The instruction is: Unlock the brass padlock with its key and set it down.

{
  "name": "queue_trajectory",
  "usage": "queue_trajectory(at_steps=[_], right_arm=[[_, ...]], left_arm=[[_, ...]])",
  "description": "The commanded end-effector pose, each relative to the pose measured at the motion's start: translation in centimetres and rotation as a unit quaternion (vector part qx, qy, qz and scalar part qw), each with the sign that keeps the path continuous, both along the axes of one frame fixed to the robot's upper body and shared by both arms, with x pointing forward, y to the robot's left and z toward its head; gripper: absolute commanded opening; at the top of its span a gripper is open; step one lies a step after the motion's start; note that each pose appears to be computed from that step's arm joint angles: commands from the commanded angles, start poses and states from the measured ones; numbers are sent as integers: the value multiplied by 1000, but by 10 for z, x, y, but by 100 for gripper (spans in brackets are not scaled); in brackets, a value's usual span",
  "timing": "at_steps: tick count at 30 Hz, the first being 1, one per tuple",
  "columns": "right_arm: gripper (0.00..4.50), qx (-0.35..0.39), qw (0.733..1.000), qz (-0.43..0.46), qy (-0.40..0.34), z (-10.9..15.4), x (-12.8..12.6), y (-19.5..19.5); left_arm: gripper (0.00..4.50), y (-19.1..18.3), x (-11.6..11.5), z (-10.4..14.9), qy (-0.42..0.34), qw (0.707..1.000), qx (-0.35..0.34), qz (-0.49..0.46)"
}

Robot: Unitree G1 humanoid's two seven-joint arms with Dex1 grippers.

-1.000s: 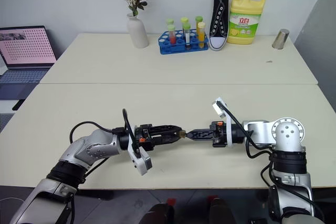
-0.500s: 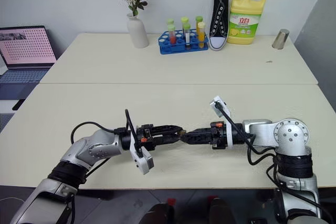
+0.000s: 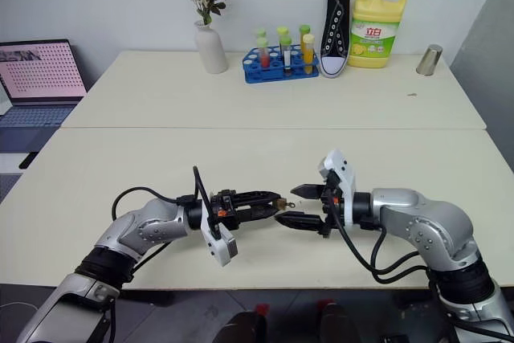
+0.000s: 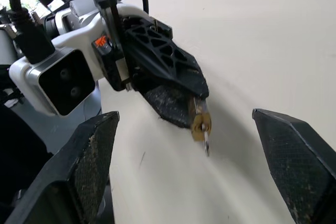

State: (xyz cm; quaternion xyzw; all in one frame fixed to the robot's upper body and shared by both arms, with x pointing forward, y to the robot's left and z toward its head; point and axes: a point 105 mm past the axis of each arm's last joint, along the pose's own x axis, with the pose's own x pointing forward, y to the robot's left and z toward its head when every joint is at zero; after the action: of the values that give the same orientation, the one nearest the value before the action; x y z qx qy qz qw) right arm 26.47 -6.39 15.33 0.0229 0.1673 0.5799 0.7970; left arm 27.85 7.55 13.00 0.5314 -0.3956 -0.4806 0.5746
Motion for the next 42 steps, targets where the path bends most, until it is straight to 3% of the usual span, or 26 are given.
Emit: queue_trajectory(at_steps=[1,5,8,18,19,35,37,38,42], right_arm=[[425,4,1000,6,-16,3,1,5],[425,8,1000,1,-9,0,5,8],[373,14,1000,2,-4,1,6,10],[27,22,1000,5,1,3,7,11],[13,23,1000,6,1,3,7,11],[14,25,999,23,-3,6,3,12],[14,25,999,23,-3,7,4,12],[14,24,999,22,-5,7,4,12],[14,17,1000,13,-12,6,9,8]], left_arm=[[98,-3,1,12,-13,1000,-21,-7],[98,-2,1,12,-12,1000,-22,-6],[98,-2,2,11,-12,1000,-21,-4],[98,-1,1,11,-11,1000,-21,-3],[98,-1,0,10,-11,1000,-21,-3],[98,1,1,11,9,999,-34,0],[171,3,0,15,18,999,-49,-1],[181,4,-2,16,19,999,-48,-2],[303,11,-15,13,14,999,-33,-21]])
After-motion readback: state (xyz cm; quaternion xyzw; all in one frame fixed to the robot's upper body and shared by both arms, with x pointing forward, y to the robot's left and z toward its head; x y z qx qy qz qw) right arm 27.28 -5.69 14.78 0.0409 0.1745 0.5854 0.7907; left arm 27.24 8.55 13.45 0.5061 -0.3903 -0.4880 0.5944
